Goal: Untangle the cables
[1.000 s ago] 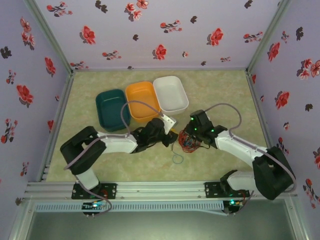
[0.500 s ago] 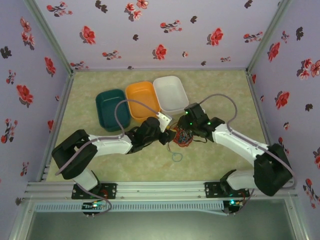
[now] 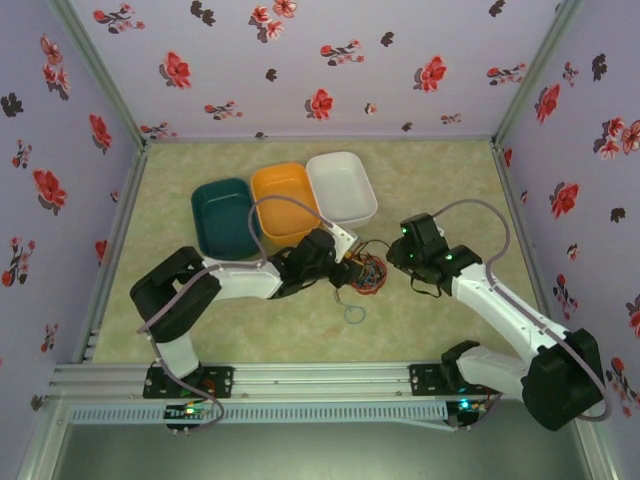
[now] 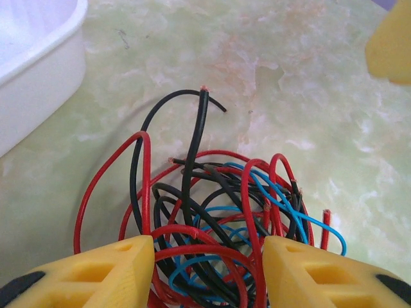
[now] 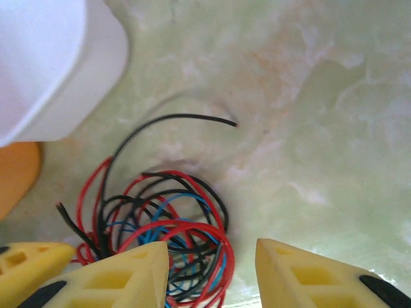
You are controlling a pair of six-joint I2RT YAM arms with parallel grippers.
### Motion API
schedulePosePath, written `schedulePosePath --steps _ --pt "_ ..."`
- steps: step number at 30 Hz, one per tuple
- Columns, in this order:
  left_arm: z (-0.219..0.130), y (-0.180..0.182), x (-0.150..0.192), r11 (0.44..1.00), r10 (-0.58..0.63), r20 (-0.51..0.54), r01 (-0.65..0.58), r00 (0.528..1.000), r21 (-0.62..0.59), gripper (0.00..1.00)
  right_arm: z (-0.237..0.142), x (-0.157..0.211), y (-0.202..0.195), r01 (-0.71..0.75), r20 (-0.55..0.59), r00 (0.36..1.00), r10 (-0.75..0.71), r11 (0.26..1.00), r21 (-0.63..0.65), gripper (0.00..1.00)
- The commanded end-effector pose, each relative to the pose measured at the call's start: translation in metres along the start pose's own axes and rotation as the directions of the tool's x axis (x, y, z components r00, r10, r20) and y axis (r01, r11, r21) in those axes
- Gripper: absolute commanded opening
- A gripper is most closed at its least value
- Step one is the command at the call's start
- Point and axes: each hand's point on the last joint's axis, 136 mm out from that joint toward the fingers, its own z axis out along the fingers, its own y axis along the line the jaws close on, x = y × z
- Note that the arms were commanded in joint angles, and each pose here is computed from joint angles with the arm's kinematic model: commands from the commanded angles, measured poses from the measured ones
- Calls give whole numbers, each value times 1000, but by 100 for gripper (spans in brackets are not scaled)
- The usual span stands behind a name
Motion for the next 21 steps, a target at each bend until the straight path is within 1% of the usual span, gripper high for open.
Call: schedulePosePath --steps 1,4,8,15,21 --pt "11 8 5 998 -55 -44 54 998 -24 44 11 9 -1 20 -68 997 -22 999 -33 39" --pt "14 17 7 992 -119 -60 117 991 -46 38 19 14 -5 46 -99 994 -50 998 -38 37" --pt "15 28 10 986 -157 -93 151 983 -77 33 24 18 -2 65 -120 990 -74 995 -78 38" --pt "19 33 16 983 -171 -134 160 976 -87 30 32 25 3 91 -149 983 -110 987 -130 39" --pt "21 31 17 983 -174 -139 165 975 -78 28 43 28 3 100 -169 978 -121 987 -127 39"
